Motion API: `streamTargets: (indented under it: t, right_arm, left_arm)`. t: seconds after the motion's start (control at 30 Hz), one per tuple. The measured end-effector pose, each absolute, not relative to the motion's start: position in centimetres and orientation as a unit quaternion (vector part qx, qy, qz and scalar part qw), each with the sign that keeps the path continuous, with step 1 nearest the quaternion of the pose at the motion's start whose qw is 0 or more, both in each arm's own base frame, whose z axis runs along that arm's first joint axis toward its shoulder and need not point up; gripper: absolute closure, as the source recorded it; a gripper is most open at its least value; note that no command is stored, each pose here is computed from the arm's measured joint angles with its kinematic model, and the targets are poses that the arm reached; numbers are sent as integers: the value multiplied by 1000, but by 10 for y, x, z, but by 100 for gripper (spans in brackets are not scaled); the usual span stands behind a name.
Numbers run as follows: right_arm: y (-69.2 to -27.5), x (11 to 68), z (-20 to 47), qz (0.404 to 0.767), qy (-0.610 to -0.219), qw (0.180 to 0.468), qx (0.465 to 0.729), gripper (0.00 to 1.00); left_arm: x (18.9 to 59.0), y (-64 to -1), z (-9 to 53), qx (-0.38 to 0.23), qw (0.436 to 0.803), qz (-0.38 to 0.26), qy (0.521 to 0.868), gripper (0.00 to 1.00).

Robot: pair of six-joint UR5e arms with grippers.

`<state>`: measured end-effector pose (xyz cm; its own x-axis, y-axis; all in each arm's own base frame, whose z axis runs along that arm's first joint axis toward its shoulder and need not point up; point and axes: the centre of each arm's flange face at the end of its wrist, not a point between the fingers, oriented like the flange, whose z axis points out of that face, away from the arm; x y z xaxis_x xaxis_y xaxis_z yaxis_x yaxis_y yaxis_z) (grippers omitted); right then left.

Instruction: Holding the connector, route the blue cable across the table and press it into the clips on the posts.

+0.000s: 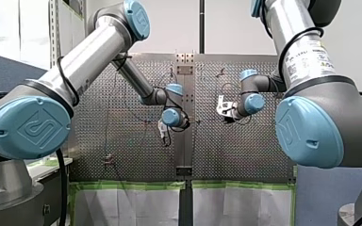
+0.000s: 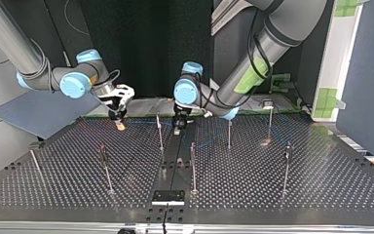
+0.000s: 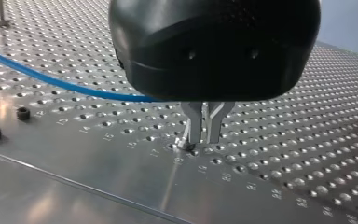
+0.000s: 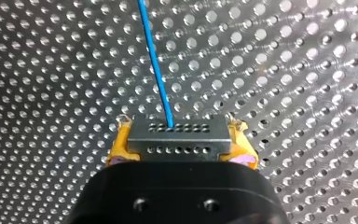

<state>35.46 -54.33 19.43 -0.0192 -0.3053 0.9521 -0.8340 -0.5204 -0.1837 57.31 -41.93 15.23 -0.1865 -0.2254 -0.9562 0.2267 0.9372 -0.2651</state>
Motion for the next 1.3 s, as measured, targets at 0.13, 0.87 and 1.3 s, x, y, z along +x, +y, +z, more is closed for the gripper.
streamTargets:
  t: [0.13,0.87,1.3]
  right_arm:
    - [-546,355,196,570,-423,239,662,100]
    - [-562,348,171,577,-414,246,660,100]
    - [-572,337,175,583,-412,243,657,100]
  left_arm:
    - [567,-421,152,6,634,-156,758,44]
    - [507,-446,182,26,612,-74,787,0]
    - [442,-475,158,54,592,-61,802,0]
